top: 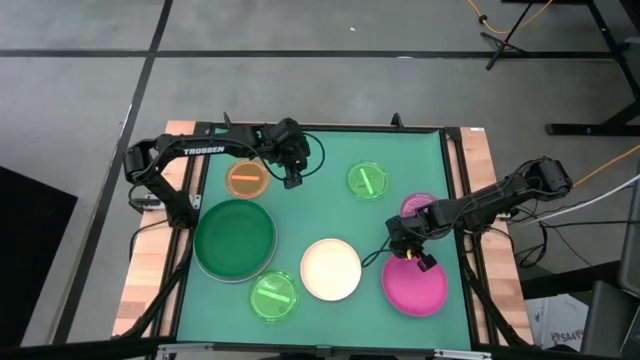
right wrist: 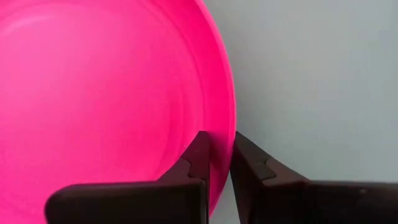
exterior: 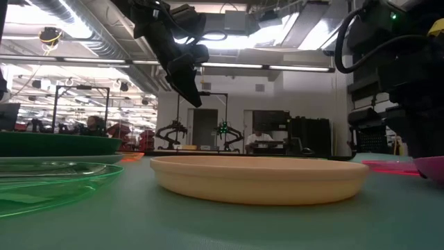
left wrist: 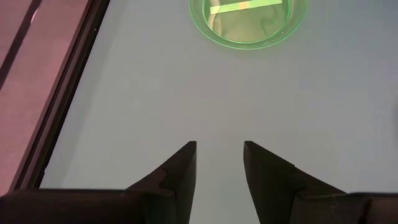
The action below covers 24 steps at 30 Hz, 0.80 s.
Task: Stack plastic plates
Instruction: Stack the pink plate on top of the green plate
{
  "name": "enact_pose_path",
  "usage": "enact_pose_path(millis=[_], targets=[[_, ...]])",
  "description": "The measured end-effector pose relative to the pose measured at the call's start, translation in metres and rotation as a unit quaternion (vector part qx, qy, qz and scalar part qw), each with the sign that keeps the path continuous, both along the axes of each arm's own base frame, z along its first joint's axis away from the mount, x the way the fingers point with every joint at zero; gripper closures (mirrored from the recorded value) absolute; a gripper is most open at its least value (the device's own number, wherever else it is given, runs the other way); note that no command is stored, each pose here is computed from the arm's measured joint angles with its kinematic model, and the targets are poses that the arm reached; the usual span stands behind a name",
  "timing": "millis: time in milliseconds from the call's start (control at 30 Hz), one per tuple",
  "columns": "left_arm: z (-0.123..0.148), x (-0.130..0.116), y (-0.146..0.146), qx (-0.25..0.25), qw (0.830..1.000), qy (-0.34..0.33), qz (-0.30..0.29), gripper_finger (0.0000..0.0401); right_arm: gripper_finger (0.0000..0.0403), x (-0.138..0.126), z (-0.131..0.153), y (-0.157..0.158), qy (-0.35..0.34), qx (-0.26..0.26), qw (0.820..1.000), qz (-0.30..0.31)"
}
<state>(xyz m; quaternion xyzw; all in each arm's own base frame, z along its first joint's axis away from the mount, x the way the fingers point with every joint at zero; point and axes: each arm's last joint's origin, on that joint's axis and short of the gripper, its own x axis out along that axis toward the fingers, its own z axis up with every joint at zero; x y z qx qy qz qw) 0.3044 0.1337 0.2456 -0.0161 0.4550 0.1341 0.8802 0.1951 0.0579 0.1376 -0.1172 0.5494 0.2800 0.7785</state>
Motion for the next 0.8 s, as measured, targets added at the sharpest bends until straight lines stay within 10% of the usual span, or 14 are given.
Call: enact_pose_path(millis=[800], targets=[[0.0001, 0.0000, 0.0000, 0.000, 1.000, 0.000, 0.000, 0.0274, 0.0373, 0.0035, 0.0010, 0.0015, -0.018, 0.015, 1.000, 0.003]])
